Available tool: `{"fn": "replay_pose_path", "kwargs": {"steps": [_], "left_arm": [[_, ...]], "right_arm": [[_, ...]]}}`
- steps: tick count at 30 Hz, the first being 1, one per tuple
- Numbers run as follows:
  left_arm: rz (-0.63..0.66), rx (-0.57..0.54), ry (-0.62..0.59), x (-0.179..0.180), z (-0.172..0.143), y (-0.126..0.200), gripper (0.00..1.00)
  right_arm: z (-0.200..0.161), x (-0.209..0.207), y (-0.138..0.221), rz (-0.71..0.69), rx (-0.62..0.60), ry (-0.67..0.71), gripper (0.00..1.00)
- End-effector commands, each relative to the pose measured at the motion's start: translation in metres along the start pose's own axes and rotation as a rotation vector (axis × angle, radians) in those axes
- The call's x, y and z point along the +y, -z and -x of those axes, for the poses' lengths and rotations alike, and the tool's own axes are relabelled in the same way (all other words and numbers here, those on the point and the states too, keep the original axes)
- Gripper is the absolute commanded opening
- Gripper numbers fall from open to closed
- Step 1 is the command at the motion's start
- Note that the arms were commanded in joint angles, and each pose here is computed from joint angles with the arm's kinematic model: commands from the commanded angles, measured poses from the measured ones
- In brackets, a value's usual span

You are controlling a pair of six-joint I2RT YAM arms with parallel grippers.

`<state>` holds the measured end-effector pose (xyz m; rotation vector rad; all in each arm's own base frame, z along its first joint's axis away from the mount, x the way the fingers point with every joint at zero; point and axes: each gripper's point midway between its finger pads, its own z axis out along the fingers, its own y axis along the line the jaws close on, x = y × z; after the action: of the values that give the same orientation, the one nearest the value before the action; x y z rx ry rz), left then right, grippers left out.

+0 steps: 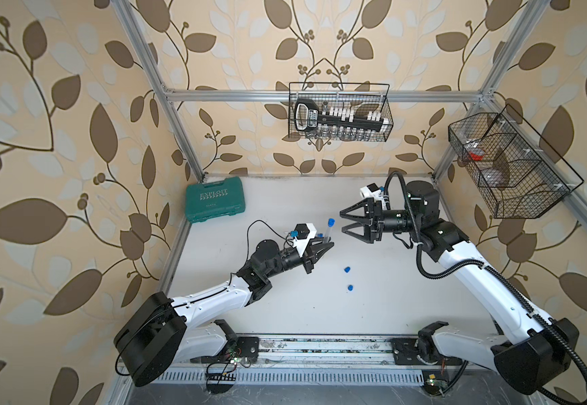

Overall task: Insert stoppers into test tubes
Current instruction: Insert the stopper into the test tube.

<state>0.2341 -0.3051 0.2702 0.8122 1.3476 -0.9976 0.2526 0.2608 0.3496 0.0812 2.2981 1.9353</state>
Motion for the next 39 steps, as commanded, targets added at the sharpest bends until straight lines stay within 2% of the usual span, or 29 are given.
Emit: {"fn": "replay_pose_path", "kwargs": {"steps": [1,3,8,33,39], "left_arm": [[-0.040,-0.086,-0.075,-0.006,0.032,-0.001,0.00],[-0.041,-0.094,-0.083,-0.006,0.034,-0.001,0.00],[-0.049,-0.106,-0.093,-0.007,0.038,-0.002,0.00],[-0.122,-0.156,-0.150,-0.023,0.058,0.000,0.00],[-0.111,-0.196,-0.173,-0.023,0.074,0.002,0.00]], "right_arm": [[-0.006,0.022,-0.002,0.040,0.041,0.027,0.77],[-0.008,0.021,-0.004,0.040,0.054,0.025,0.68],[-0.013,0.021,-0.012,0.040,0.083,0.023,0.62],[-0.017,0.008,-0.021,0.034,0.102,-0.006,0.47],[-0.020,-0.005,-0.023,0.010,0.109,-0.026,0.45]]}}
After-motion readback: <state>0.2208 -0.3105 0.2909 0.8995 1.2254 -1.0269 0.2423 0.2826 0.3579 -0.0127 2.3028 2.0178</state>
